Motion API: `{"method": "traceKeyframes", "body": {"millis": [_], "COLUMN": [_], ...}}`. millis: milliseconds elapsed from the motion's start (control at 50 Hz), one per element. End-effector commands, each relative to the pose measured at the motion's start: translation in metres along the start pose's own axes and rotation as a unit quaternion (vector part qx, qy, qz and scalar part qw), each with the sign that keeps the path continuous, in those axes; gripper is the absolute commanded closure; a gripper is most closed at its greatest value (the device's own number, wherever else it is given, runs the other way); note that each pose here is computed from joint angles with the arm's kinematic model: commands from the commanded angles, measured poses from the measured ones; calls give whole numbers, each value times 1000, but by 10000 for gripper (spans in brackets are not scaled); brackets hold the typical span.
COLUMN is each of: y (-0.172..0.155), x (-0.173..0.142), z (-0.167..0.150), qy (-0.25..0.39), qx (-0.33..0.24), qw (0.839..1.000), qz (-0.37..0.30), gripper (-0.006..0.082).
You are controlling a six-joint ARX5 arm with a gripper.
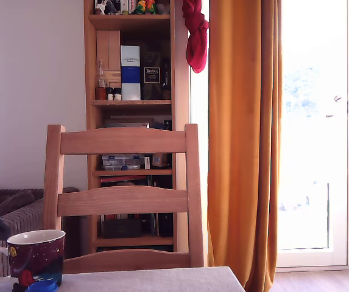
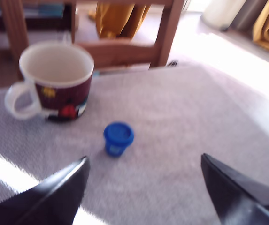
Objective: Pick the blue coffee capsule and place it inside the red coffee cup
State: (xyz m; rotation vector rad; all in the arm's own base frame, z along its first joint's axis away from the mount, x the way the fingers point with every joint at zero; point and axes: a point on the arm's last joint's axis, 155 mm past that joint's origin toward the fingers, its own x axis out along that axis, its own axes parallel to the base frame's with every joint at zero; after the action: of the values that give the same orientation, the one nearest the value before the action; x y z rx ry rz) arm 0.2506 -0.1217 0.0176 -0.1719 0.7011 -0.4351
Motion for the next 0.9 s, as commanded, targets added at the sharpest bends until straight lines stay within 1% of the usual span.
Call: {"method": "traceKeyframes", "body": {"millis": [0, 240, 440, 700, 880], "y": [-5, -4, 1, 10, 9], "x": [8, 46, 72, 92, 97], "z": [14, 9, 2, -12, -16], "qy": [0, 68, 107, 164, 191], "qx": [11, 20, 16, 6, 3], "qw": [1000, 998, 994, 986, 981], "qz": [-5, 1, 11, 28, 32], "gripper": [46, 46, 46, 46, 47]}}
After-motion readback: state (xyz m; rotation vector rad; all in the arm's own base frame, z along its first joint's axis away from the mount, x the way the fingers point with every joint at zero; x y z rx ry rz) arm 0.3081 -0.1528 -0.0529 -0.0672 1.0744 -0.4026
